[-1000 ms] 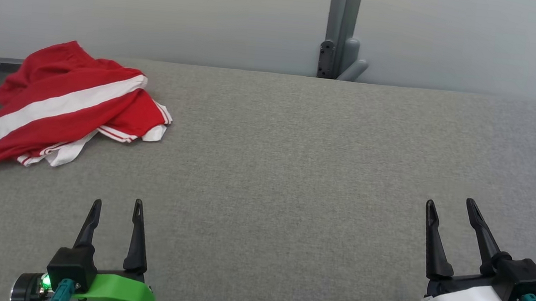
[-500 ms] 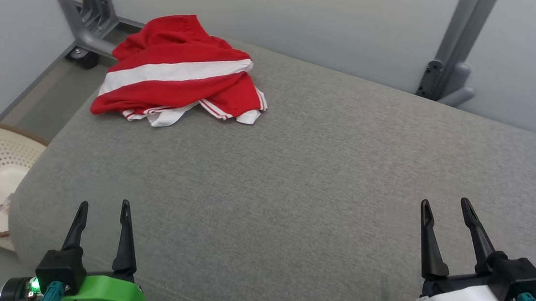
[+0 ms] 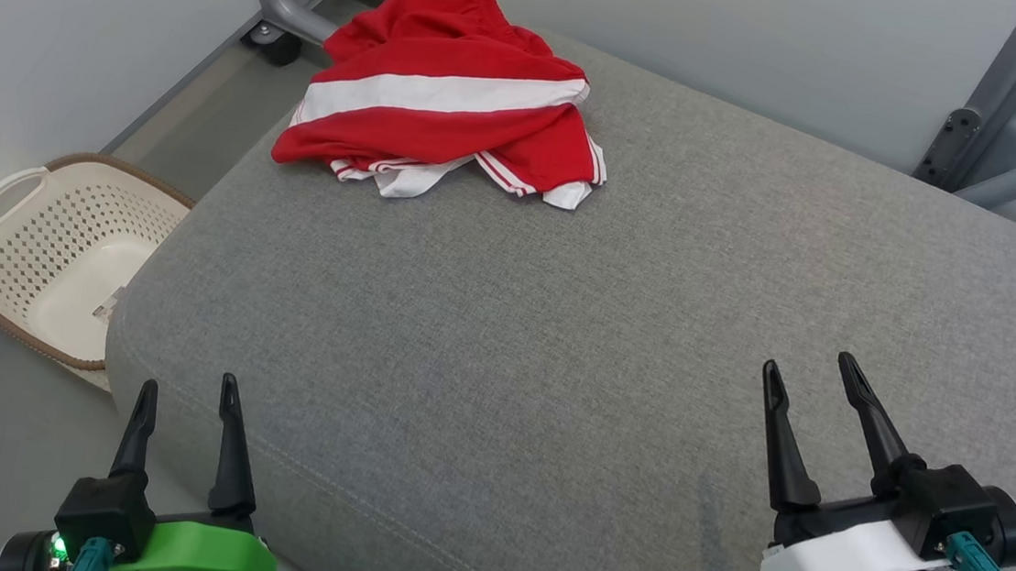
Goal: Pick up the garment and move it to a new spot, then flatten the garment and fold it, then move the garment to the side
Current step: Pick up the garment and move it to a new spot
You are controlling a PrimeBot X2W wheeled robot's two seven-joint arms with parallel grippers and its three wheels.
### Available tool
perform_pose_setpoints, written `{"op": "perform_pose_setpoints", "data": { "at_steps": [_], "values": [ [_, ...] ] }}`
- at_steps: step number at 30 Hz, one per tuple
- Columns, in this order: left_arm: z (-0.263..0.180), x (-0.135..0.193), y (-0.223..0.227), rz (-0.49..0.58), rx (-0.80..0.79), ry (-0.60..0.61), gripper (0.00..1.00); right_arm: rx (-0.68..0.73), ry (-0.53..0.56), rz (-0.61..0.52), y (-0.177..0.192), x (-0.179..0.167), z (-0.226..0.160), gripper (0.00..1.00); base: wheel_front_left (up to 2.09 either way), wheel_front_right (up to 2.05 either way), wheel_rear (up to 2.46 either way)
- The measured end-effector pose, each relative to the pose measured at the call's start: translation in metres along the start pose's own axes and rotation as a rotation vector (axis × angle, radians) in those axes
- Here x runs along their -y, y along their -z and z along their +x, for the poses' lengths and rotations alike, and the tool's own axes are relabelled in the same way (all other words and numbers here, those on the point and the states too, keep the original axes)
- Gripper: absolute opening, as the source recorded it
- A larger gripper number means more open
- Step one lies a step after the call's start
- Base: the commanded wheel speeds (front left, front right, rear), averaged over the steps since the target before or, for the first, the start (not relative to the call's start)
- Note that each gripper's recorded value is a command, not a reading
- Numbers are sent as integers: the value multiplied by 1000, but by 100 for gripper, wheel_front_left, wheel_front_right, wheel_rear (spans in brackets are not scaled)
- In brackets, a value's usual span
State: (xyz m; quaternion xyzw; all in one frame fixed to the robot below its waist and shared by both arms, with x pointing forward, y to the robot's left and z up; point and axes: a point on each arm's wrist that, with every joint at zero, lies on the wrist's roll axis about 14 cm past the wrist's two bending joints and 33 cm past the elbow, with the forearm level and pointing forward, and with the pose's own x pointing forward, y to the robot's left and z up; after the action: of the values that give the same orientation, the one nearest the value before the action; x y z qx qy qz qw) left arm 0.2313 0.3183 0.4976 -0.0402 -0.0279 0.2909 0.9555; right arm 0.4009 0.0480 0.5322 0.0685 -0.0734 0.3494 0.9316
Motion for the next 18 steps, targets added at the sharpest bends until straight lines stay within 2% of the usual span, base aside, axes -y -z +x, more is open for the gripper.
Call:
{"op": "perform_pose_setpoints", "data": {
  "at_steps": [5, 8, 14, 15, 18],
  "values": [
    [3, 3, 3, 17, -11, 11, 100, -5, 20, -2, 4, 8, 1, 100, 0, 0, 0],
    [19, 5, -11, 44, 30, 33, 100, 0, 35, -10, 3, 15, 1, 100, 0, 0, 0],
    [83, 23, -66, 190, 184, 143, 100, 18, 73, -33, 3, 34, 6, 100, 0, 0, 0],
    [83, 23, -66, 190, 184, 143, 100, 18, 73, -33, 3, 34, 6, 100, 0, 0, 0],
    [116, 43, -90, 243, 247, 206, 100, 19, 94, -47, 7, 45, 8, 100, 0, 0, 0]
  ]
}}
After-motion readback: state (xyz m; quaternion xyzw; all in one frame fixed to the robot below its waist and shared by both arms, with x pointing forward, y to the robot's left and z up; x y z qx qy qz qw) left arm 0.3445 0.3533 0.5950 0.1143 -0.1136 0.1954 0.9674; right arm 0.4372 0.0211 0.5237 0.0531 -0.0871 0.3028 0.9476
